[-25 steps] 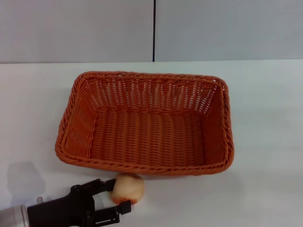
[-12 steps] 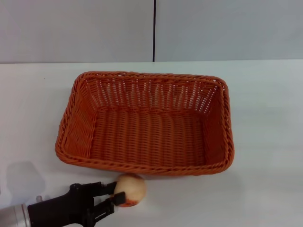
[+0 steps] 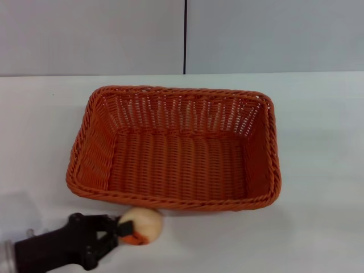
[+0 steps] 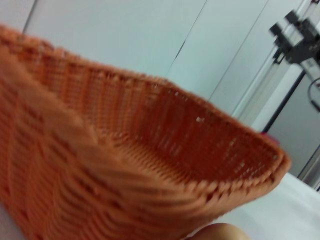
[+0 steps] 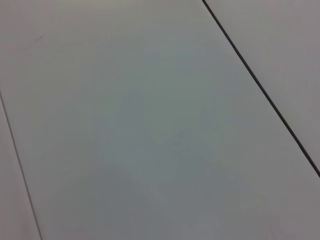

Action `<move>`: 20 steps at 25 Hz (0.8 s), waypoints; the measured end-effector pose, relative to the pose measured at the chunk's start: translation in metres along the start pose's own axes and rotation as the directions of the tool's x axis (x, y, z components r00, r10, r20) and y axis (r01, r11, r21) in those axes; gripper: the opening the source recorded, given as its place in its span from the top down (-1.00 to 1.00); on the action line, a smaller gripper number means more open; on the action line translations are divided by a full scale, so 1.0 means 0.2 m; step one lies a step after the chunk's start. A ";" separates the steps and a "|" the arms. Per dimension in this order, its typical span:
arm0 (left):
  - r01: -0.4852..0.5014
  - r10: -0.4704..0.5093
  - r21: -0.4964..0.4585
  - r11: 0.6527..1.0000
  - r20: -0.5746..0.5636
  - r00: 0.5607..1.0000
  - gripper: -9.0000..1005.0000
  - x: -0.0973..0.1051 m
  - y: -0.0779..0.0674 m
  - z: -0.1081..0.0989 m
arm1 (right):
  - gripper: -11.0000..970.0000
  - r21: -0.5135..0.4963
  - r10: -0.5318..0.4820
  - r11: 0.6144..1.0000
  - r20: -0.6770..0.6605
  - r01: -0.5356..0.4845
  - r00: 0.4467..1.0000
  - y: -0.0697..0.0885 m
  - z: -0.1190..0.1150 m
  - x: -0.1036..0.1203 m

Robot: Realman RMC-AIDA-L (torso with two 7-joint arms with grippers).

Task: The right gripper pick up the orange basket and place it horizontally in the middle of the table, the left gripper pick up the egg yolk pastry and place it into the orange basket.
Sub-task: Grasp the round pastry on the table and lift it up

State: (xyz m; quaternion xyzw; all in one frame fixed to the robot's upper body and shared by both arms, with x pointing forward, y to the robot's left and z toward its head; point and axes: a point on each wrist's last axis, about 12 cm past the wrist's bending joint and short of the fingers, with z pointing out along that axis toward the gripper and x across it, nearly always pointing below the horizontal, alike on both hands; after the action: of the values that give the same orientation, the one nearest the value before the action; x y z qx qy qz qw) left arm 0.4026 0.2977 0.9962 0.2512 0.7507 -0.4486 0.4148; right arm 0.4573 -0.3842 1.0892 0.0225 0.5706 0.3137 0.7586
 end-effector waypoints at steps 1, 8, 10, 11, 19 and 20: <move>0.002 -0.002 -0.008 1.000 0.007 1.000 0.67 -0.02 0.00 -0.05 | -0.28 0.000 0.001 1.000 0.000 -0.001 1.000 0.00 0.00 0.00; 0.006 -0.004 -0.112 0.994 0.011 1.000 0.83 -0.07 0.02 -0.26 | -0.28 -0.001 0.002 1.000 0.000 -0.002 1.000 0.00 0.00 0.00; -0.003 0.003 -0.156 0.988 -0.002 1.000 0.86 -0.09 0.03 -0.33 | -0.28 -0.002 0.002 1.000 0.001 -0.002 1.000 0.00 0.00 0.00; -0.006 0.005 -0.175 0.985 -0.005 1.000 0.86 -0.10 0.03 -0.36 | -0.28 -0.003 0.002 1.000 0.001 -0.002 1.000 0.00 0.01 0.00; -0.073 0.086 -0.362 0.929 0.022 0.996 0.88 -0.23 0.04 -0.61 | -0.28 -0.017 0.003 1.000 0.005 -0.003 1.000 0.00 0.03 0.00; -0.076 0.092 -0.369 0.926 0.026 0.995 0.88 -0.24 0.05 -0.62 | -0.28 -0.017 0.003 1.000 0.005 -0.003 1.000 0.00 0.03 0.00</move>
State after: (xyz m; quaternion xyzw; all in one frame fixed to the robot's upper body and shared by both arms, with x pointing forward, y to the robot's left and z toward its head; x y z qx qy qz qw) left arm 0.3853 0.4106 1.0633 0.1912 0.8009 -0.2872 0.4894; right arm 0.4625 -0.3814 1.0919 0.0178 0.5659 0.3198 0.7597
